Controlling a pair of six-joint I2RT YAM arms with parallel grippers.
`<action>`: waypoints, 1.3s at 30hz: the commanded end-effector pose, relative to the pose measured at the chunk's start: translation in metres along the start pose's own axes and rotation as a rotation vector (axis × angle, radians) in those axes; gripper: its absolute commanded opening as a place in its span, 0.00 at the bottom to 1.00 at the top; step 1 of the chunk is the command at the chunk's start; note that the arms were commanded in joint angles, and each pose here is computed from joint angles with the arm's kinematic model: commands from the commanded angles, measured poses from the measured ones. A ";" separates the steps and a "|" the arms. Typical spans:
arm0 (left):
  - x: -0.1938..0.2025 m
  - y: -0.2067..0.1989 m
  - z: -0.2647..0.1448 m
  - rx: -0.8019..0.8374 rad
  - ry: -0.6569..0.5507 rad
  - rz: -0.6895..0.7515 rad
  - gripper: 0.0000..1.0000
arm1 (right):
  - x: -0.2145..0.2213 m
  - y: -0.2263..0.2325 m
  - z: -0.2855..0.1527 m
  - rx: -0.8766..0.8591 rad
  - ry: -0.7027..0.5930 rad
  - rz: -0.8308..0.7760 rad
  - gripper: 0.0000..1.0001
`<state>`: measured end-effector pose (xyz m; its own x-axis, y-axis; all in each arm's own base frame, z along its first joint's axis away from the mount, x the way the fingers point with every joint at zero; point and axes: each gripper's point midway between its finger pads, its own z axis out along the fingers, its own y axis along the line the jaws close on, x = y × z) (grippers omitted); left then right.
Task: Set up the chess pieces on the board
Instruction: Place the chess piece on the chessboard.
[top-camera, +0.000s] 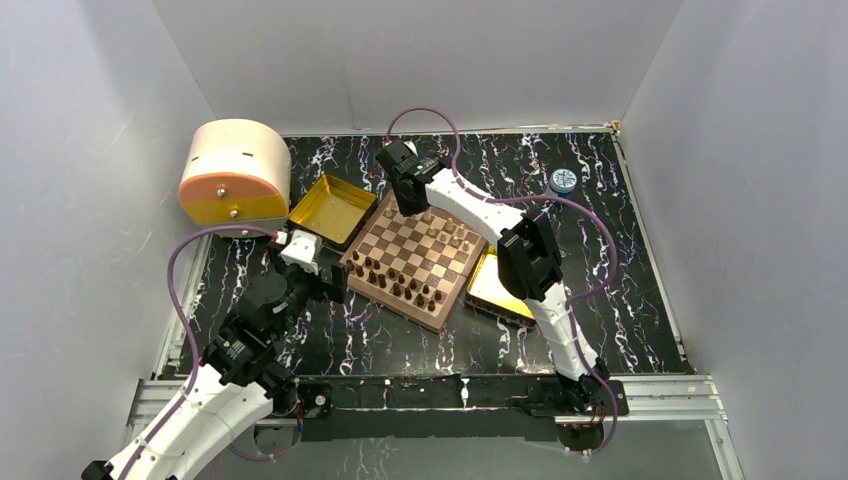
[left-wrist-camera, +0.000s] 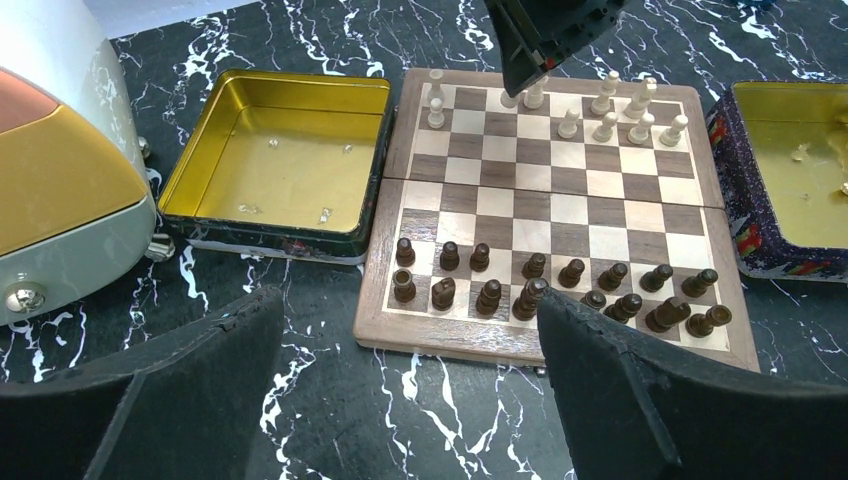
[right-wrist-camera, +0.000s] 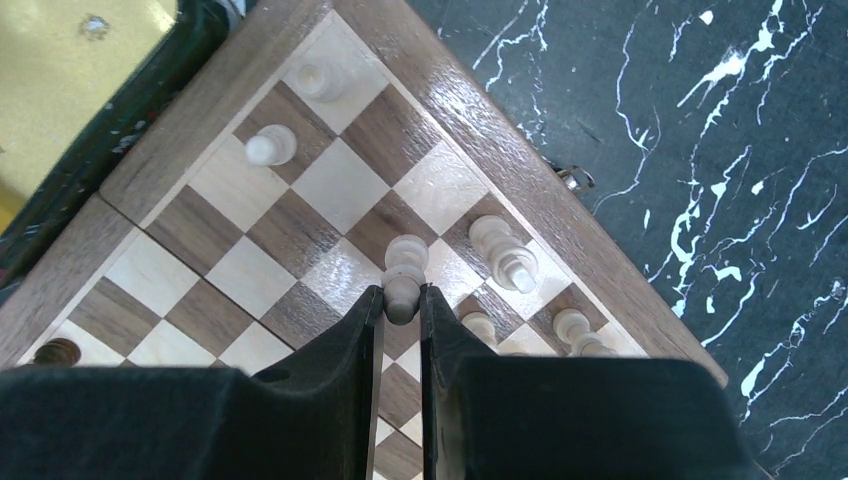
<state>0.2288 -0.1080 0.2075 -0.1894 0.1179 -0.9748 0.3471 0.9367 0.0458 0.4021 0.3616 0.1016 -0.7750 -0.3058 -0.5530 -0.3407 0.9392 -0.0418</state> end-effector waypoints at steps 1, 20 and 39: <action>-0.017 0.002 -0.005 0.005 -0.052 0.010 0.94 | -0.012 -0.011 0.000 0.034 -0.021 0.028 0.21; -0.019 -0.001 -0.006 0.027 -0.063 0.033 0.94 | -0.016 -0.012 0.021 -0.016 -0.018 0.027 0.23; -0.019 -0.002 -0.006 0.033 -0.063 0.043 0.94 | -0.015 -0.016 0.033 -0.030 -0.001 0.045 0.25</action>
<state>0.2251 -0.1096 0.2137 -0.1497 0.1464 -0.9778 0.3832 0.9203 0.0792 0.4222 0.3495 0.0753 -0.8055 -0.2908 -0.5163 -0.3282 0.9444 -0.0198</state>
